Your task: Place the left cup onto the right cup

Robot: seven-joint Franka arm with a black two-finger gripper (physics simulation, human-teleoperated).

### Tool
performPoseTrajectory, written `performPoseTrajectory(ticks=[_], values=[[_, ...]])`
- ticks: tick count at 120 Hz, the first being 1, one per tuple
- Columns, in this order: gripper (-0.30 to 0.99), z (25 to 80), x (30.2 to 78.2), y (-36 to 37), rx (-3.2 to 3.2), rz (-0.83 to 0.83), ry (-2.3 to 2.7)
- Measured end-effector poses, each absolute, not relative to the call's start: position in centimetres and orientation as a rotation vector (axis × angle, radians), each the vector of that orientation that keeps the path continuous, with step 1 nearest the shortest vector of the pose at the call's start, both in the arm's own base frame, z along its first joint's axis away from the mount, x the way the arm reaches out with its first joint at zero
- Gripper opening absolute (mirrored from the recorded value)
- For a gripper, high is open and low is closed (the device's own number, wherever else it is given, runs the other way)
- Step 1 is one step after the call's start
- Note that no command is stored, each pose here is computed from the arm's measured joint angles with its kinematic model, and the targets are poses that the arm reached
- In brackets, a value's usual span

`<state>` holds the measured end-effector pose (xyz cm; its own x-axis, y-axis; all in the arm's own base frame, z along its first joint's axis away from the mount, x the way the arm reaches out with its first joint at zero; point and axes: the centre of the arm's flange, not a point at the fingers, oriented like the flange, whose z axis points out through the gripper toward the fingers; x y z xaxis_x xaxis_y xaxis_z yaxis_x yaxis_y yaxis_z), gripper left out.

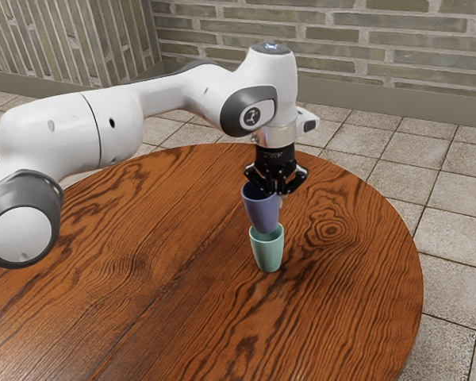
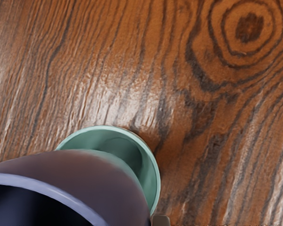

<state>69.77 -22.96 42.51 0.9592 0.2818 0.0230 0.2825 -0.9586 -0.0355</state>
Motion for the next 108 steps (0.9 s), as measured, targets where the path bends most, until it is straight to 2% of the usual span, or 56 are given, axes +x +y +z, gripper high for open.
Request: performPoseTrajectory(ticks=[108], values=[[-0.09,40.3,70.3,-22.8,-3.074,-0.007,-0.447]])
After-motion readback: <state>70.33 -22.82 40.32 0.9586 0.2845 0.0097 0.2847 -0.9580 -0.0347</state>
